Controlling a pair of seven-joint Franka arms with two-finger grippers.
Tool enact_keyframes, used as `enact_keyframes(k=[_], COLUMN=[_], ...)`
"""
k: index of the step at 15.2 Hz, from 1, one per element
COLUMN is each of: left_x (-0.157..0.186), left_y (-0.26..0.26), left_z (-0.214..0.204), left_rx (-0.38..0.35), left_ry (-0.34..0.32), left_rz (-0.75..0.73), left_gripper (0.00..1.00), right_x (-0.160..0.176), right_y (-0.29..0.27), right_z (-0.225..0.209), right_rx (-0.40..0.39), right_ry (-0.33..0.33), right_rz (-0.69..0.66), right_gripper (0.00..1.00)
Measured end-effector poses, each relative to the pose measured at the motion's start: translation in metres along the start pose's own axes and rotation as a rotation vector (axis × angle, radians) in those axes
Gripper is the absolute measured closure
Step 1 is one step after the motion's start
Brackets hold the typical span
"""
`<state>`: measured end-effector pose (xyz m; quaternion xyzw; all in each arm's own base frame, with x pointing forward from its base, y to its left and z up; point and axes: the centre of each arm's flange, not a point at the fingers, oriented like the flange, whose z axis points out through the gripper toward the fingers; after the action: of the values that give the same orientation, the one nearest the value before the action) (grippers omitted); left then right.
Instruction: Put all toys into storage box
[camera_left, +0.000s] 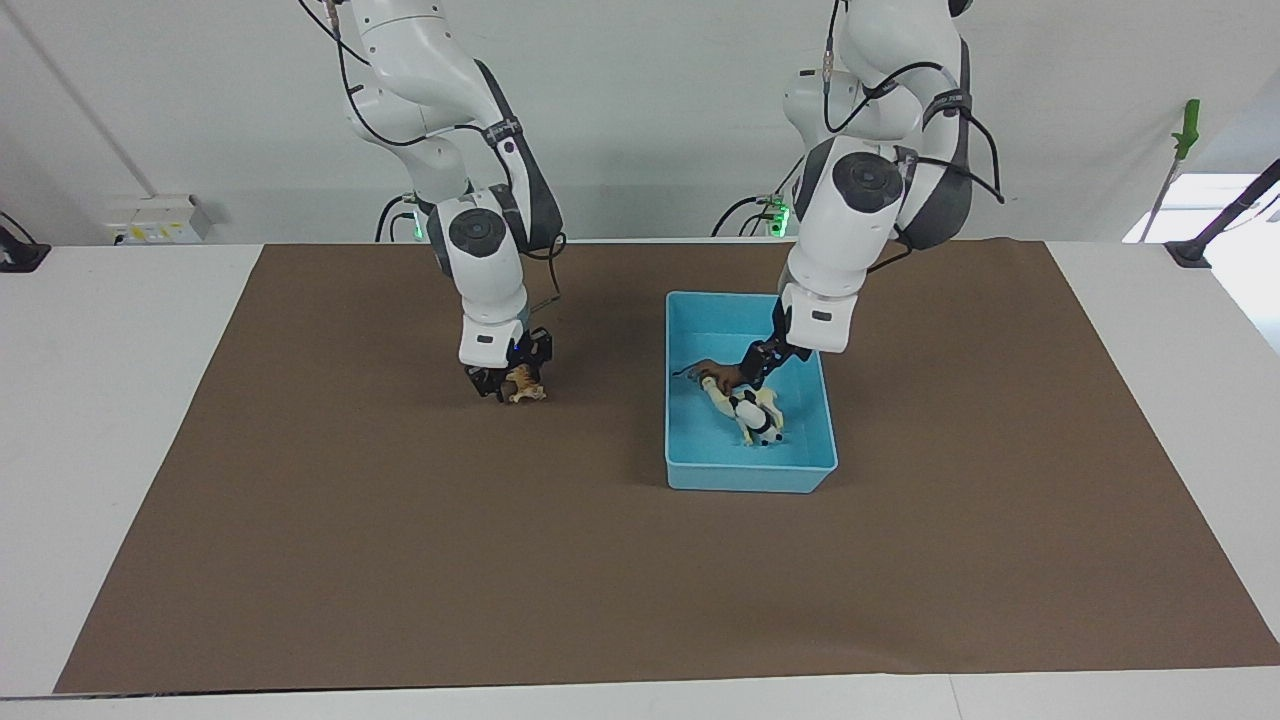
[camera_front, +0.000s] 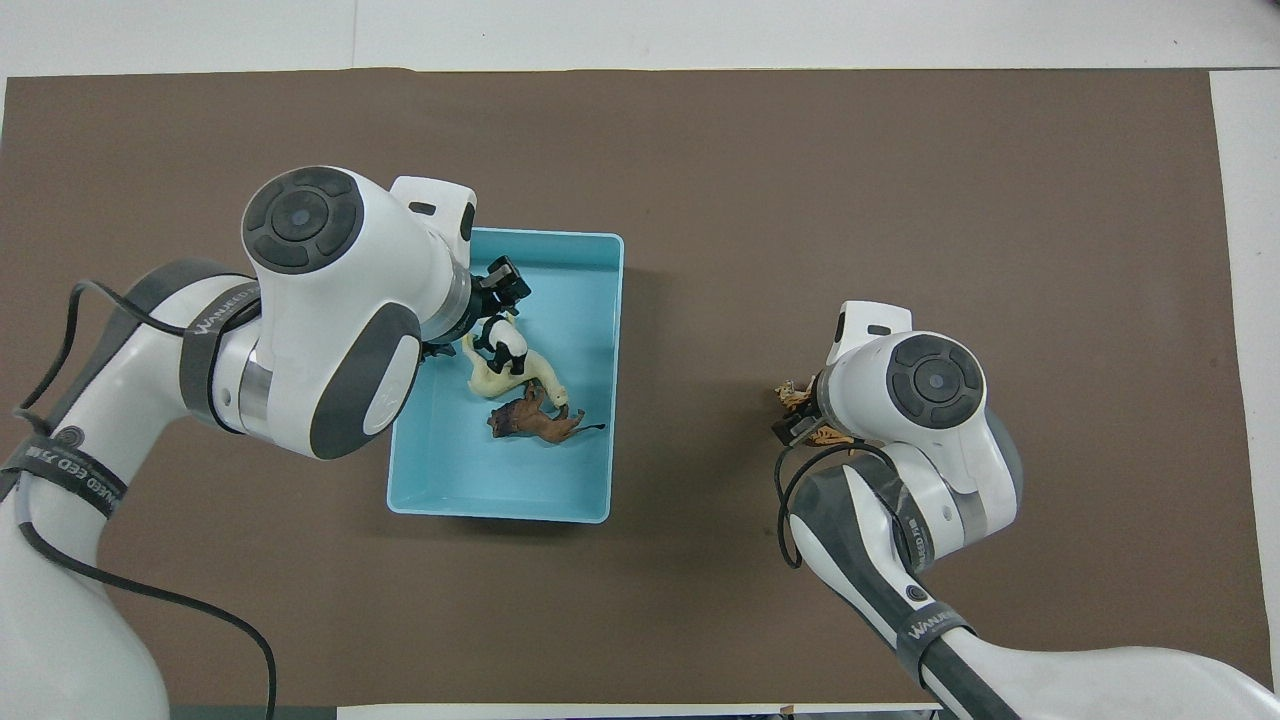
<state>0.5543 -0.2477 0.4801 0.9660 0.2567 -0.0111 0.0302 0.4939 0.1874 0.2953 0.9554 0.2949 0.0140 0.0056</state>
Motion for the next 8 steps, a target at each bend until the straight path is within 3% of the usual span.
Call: enact_keyframes(k=[3,8], left_x=[0.026,0.057], left_y=[-0.039,-0.133], left_z=[-0.055,-0.112], left_rx=[-0.016,0.034], left_ry=[0.021,-0.03], left_rz=[-0.019,0.172], left_gripper=[0.0,0.0], right_x=[0.0,0.014], right_y=[0.0,0.02], right_z=[-0.002,-0.031], right_rx=[-0.001,0.0], right_ry=[0.003,-0.012], right_rz=[0.001,0.033], right_gripper=[0.65,0.65])
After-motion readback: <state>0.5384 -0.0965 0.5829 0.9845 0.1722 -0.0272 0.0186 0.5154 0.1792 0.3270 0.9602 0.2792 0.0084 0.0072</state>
